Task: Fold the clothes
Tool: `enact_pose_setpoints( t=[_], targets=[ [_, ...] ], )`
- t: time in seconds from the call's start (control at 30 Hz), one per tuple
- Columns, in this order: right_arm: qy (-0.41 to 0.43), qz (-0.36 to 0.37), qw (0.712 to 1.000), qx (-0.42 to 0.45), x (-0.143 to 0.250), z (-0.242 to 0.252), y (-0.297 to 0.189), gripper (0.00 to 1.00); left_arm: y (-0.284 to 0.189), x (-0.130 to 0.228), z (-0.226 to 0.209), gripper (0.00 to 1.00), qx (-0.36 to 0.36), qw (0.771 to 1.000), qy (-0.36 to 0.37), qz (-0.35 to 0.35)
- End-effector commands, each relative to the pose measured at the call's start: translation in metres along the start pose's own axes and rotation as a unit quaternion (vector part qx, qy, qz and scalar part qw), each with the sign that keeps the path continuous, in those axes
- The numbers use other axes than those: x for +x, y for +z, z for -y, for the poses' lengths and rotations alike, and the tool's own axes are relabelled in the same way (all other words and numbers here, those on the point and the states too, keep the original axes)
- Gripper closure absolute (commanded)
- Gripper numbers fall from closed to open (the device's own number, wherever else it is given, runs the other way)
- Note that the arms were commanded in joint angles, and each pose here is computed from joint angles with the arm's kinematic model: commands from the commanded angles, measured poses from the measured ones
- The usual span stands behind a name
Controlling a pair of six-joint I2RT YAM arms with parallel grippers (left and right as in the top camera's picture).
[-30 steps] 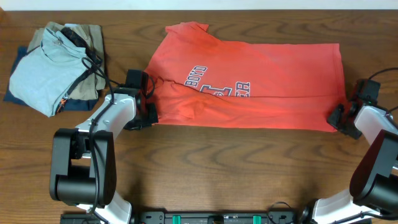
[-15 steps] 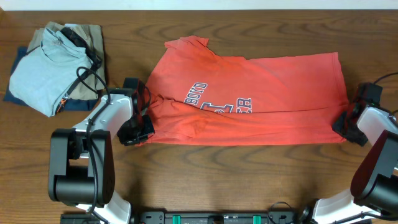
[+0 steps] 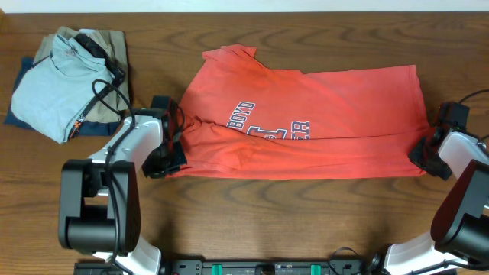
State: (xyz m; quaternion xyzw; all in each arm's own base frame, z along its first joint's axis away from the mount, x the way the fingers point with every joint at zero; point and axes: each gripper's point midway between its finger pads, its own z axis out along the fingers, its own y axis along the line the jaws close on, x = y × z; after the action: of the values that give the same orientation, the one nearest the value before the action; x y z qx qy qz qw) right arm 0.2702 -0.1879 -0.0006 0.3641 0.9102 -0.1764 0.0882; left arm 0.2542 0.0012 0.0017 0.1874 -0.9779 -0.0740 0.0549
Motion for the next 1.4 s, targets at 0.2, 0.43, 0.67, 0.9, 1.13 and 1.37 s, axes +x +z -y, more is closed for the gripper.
enact_pose_setpoints(
  t=[0.2,0.43,0.67,0.9,1.13,1.37],
  targets=[
    [0.005,0.000,0.999,0.042,0.002,0.019,0.007,0.86,-0.023,-0.022,-0.032,0.76,-0.047,0.995,-0.052,0.067],
    [0.009,0.007,1.000,0.015,-0.003,0.013,-0.004,0.56,-0.060,-0.024,0.001,0.75,0.074,0.991,-0.022,0.105],
    [0.027,0.048,0.997,-0.054,-0.019,0.002,-0.042,0.36,-0.101,-0.021,0.066,0.61,0.203,0.959,0.113,0.165],
    [0.036,0.080,0.988,-0.127,-0.029,-0.011,-0.074,0.45,-0.093,0.009,0.117,0.52,0.196,0.935,0.246,0.161],
    [0.028,0.051,0.990,-0.127,-0.018,-0.015,-0.065,0.43,-0.064,0.042,0.150,0.46,0.175,0.926,0.316,0.114],
    [0.027,0.046,0.991,-0.126,-0.015,-0.015,-0.063,0.42,-0.042,0.064,0.179,0.39,0.166,0.910,0.366,0.100]
  ],
)
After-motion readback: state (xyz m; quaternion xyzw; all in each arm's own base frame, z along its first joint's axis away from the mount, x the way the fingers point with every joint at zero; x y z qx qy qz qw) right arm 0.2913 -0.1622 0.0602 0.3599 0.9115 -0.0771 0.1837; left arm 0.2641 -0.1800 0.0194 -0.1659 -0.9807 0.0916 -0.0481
